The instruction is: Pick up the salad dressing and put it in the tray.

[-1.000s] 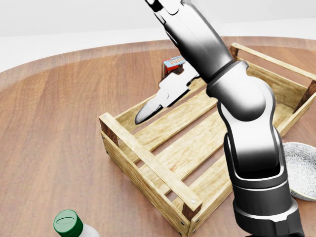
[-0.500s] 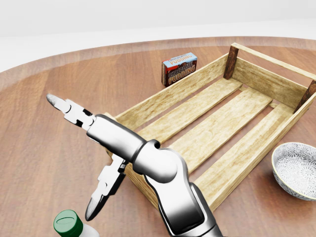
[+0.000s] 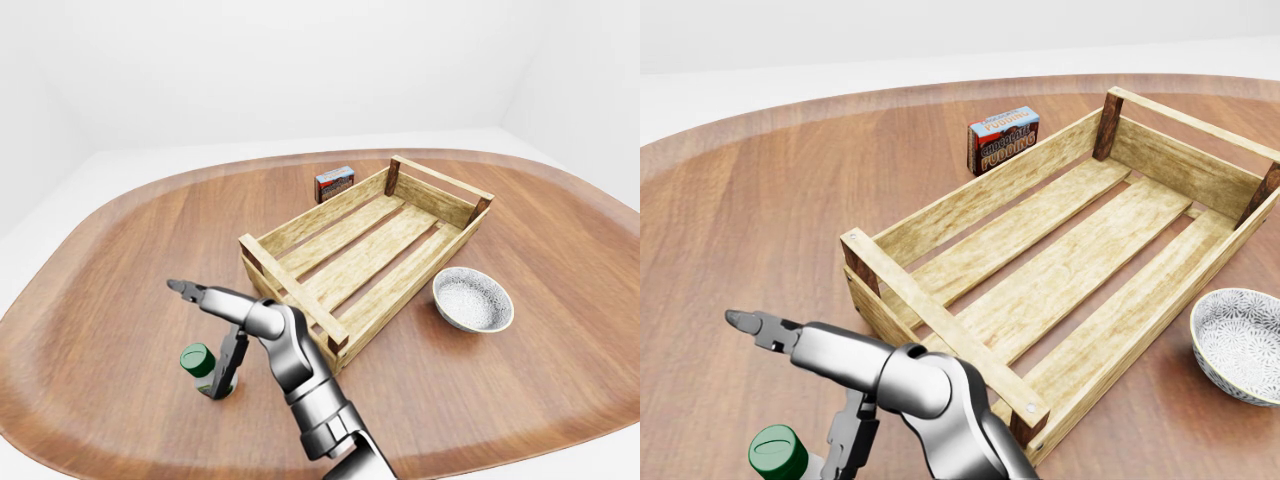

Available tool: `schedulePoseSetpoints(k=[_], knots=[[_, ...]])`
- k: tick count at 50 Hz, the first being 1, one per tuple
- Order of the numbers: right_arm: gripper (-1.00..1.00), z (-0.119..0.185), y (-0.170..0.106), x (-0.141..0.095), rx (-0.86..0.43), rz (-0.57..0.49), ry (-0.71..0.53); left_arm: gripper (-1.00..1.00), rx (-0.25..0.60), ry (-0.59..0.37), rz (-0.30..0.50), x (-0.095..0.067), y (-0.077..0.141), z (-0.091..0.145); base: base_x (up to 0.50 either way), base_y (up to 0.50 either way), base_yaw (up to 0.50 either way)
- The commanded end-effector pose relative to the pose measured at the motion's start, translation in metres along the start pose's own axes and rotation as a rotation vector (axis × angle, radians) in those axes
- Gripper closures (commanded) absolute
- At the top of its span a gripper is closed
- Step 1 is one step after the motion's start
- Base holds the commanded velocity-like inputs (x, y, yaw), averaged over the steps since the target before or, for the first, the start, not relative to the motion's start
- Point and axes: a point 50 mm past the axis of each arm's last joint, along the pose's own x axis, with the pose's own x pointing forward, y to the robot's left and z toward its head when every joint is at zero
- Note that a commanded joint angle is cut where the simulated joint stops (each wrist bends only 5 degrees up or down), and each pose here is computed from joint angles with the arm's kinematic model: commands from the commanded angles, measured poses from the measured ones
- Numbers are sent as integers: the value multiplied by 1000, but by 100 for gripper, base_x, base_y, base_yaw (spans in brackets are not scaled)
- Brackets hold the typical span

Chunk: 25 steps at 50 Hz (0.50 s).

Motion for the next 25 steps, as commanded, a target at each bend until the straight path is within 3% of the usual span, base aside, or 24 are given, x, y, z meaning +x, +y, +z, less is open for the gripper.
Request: schedulePoseSetpoints(k=[1, 13, 25], knots=[[-100, -8, 16, 9, -58, 59, 89, -100, -3, 11, 1, 0, 0, -3, 0, 0, 0], [-100, -8, 35, 27, -185, 148, 195, -100, -6, 21, -2, -1, 0, -5, 0, 0, 0], [-100, -35, 52, 32, -131, 258, 299, -100, -12, 31, 4, 0, 3, -7, 0, 0, 0]])
